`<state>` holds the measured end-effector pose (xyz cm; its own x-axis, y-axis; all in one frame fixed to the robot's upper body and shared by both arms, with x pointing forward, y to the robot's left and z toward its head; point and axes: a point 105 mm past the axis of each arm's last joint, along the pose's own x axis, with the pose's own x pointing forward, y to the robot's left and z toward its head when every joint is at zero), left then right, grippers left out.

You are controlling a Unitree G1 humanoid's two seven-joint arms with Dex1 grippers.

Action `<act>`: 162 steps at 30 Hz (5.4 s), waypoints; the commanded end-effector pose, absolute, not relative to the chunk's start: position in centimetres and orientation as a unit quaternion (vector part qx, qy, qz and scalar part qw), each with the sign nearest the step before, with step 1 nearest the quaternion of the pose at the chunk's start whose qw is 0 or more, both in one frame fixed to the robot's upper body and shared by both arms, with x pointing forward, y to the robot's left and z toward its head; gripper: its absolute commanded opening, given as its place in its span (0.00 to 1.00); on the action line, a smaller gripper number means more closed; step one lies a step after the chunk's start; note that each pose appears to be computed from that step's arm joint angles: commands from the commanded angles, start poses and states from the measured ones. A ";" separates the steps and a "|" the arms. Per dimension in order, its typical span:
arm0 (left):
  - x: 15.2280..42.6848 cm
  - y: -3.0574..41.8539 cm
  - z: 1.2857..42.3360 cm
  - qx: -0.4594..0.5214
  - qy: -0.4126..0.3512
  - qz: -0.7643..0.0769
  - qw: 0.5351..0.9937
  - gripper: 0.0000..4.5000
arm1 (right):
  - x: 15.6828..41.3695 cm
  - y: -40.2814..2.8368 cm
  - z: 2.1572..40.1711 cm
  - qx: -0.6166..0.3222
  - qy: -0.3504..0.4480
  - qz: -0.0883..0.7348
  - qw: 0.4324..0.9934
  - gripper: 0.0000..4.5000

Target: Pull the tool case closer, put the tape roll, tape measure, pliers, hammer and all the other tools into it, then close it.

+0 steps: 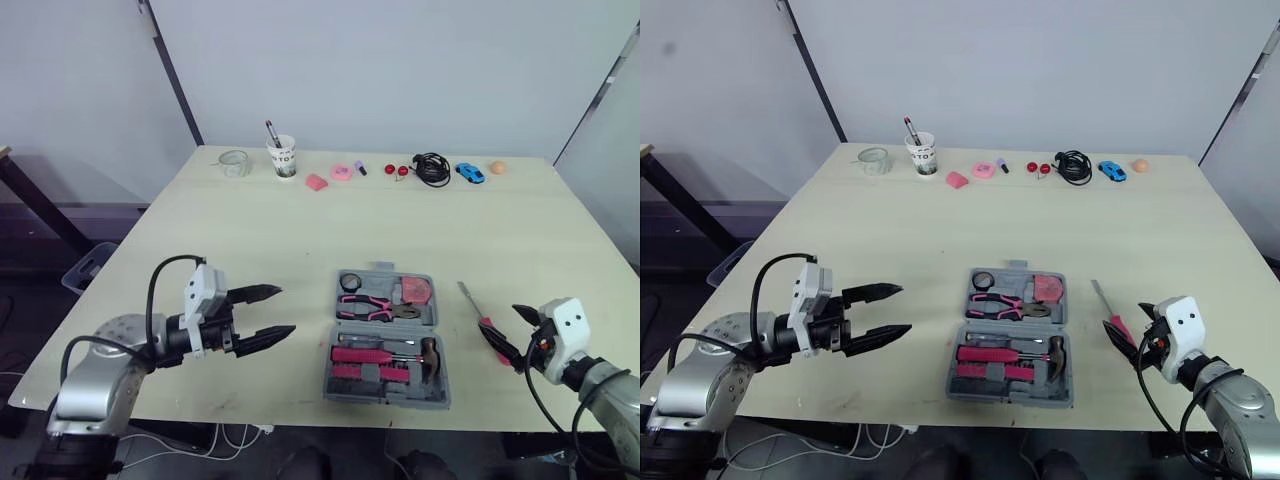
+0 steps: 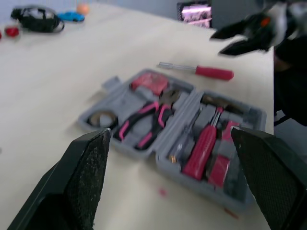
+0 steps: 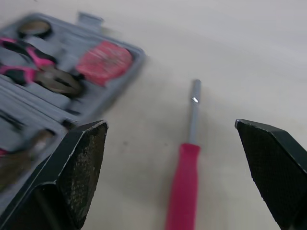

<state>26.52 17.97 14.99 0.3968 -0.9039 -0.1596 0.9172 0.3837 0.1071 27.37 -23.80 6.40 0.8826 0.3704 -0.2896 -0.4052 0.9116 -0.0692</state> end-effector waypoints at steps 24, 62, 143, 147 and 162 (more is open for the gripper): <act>24.9 13.0 18.3 0.112 -0.004 -0.662 0.741 1.00 | 31.3 -22.8 2.4 -0.032 0.200 0.160 0.966 0.24; 24.0 12.1 17.6 0.114 -0.001 -0.692 0.713 1.00 | 26.4 -18.4 4.2 0.063 0.202 0.044 0.976 0.93; 23.3 12.0 16.8 0.140 -0.007 -0.686 0.714 1.00 | 30.3 -21.6 7.0 -0.592 0.216 0.678 0.379 0.08; 23.3 11.8 16.9 0.138 -0.009 -0.689 0.711 1.00 | 28.4 -23.0 8.6 -0.505 0.294 0.641 0.497 0.08; 23.7 11.5 17.0 0.137 -0.013 -0.701 0.700 1.00 | 27.5 -22.3 9.1 -0.129 0.418 0.292 0.850 0.08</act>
